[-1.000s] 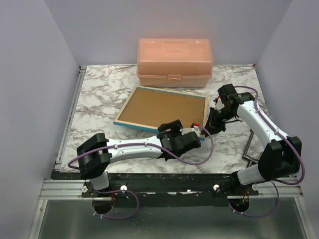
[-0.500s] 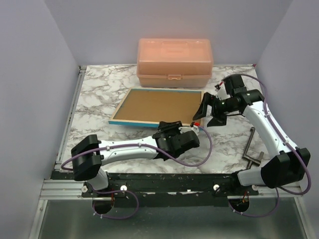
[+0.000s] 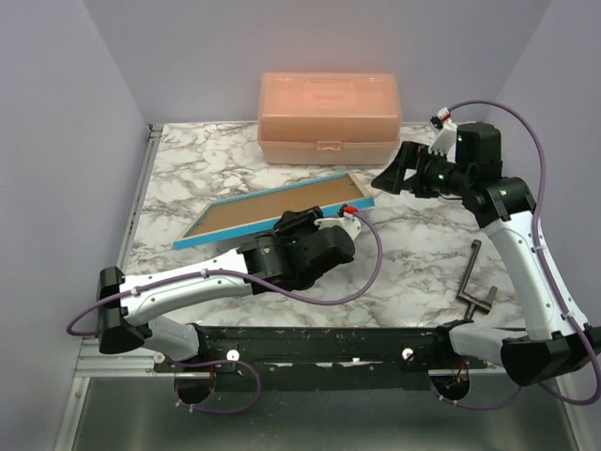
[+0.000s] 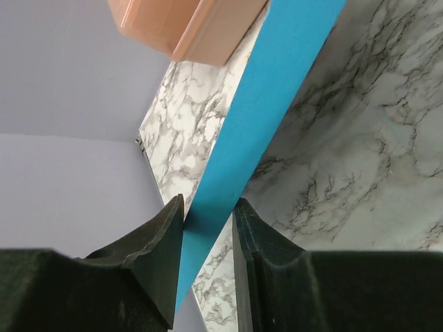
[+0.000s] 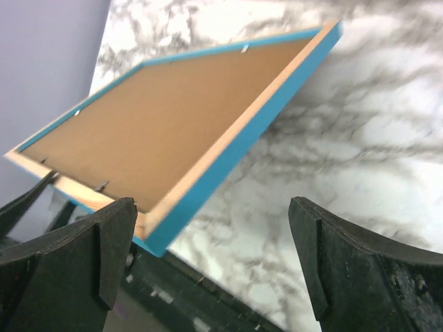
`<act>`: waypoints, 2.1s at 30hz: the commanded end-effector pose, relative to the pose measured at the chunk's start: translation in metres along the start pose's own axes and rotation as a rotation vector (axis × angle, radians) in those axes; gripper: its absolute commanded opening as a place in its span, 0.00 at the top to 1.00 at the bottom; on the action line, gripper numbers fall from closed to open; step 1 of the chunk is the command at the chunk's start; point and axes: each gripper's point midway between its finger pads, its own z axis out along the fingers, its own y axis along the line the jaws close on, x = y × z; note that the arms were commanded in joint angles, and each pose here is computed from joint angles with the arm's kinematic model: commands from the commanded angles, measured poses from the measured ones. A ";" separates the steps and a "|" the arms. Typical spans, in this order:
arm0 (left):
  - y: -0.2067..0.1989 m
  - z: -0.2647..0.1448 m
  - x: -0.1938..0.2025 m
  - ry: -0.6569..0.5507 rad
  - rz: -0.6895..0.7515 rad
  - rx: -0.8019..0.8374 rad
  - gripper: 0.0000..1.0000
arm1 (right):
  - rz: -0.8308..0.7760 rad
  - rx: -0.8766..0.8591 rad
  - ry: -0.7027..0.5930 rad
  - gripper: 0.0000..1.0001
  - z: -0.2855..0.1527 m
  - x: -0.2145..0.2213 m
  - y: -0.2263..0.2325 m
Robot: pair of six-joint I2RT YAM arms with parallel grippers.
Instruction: Put the photo into the frame
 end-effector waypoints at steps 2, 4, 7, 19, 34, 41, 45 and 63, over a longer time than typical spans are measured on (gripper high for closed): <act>0.035 -0.022 0.000 -0.042 -0.133 -0.009 1.00 | -0.305 -0.017 -0.412 0.00 -0.047 -0.062 0.022; 0.038 -0.025 0.002 -0.035 -0.125 -0.004 1.00 | -0.408 -0.063 -0.507 0.00 -0.062 -0.064 0.033; 0.042 -0.029 0.005 -0.022 -0.118 0.002 1.00 | -0.587 -0.160 -0.563 0.00 -0.072 -0.044 0.046; 0.043 -0.042 0.002 -0.080 -0.171 0.098 1.00 | -1.186 -0.543 -0.481 0.00 -0.066 0.055 0.067; 0.038 -0.047 0.002 -0.121 -0.162 0.164 1.00 | -1.249 -0.731 -0.501 0.02 -0.016 0.040 0.069; 0.038 -0.047 0.003 -0.122 -0.157 0.161 1.00 | -1.259 -0.858 -0.468 0.07 0.003 0.048 0.068; 0.039 -0.047 0.003 -0.122 -0.156 0.158 1.00 | -1.256 -0.909 -0.448 0.14 0.014 0.056 0.068; 0.038 -0.047 0.004 -0.123 -0.162 0.153 1.00 | -1.250 -1.042 -0.392 0.38 0.059 0.079 0.092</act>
